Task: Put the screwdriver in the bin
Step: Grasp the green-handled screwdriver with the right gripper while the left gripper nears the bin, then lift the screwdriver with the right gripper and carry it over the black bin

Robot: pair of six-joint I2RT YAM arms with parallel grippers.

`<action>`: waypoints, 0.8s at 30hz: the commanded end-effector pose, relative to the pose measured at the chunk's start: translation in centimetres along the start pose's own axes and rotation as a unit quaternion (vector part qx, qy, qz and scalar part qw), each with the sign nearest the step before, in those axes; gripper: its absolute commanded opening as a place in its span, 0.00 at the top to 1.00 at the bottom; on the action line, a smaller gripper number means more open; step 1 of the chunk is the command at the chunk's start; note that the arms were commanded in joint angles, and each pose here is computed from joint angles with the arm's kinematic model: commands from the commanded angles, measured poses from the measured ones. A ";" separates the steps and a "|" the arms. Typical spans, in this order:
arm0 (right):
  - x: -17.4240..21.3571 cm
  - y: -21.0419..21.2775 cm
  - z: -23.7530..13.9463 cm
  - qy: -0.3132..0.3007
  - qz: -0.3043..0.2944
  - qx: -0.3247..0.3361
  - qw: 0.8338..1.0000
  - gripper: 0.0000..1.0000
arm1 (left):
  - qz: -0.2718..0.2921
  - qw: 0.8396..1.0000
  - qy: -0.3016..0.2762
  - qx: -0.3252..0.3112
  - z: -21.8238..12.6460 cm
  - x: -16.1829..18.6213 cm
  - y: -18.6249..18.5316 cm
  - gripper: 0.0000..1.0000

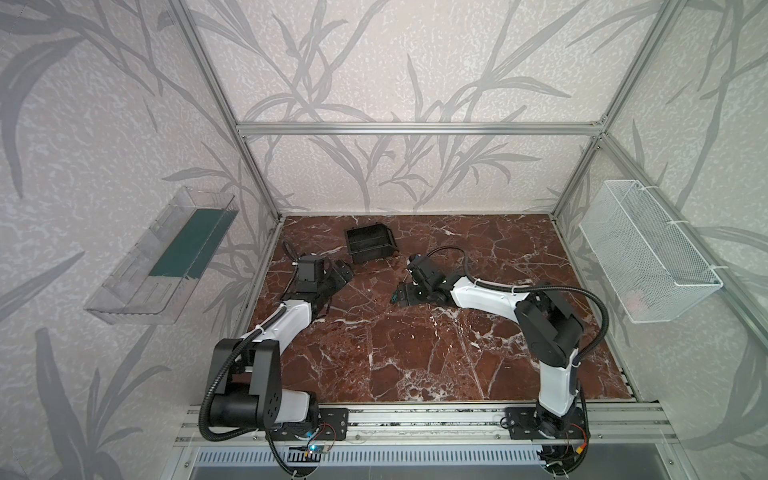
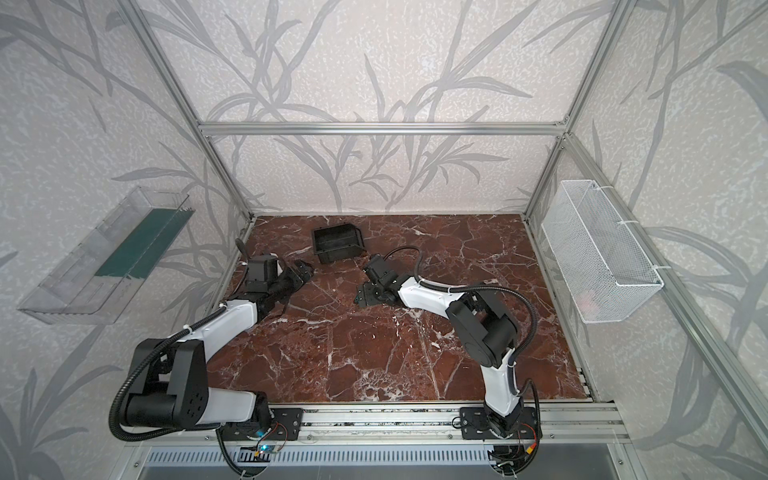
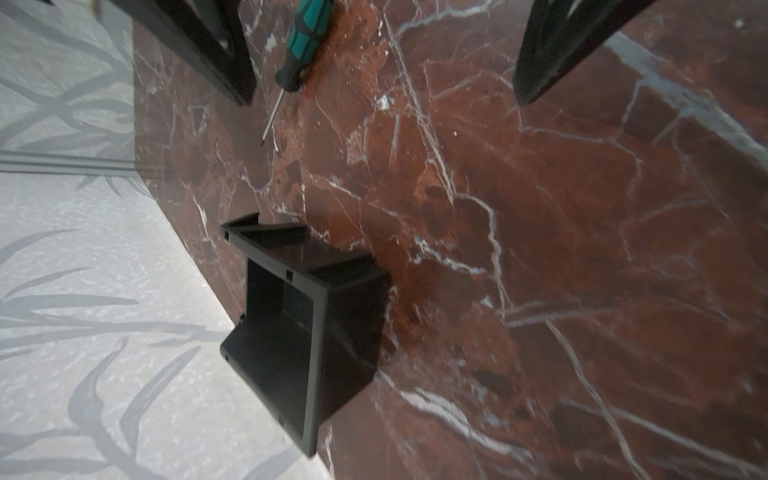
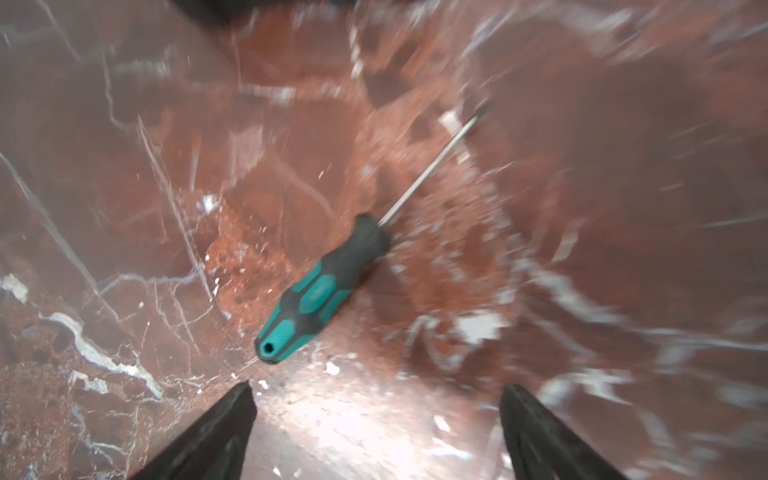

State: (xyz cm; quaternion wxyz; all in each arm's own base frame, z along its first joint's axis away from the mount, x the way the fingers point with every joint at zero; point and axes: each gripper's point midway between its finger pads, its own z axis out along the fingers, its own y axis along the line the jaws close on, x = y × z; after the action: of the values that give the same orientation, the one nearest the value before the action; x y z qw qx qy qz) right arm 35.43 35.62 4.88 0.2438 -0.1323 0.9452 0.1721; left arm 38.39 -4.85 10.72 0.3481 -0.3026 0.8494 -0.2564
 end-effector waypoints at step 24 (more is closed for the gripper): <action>1.7 -2.9 4.4 0.058 -0.023 0.120 0.991 0.79 | 0.037 0.998 -0.046 -0.029 -3.8 -1.4 -0.2 0.01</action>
State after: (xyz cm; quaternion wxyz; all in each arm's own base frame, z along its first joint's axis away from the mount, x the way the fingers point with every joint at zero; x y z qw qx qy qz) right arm 38.10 38.21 2.33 0.2413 -0.1254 0.9542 0.1247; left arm 36.52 -3.99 13.23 0.3789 -0.2946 0.8449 -0.2364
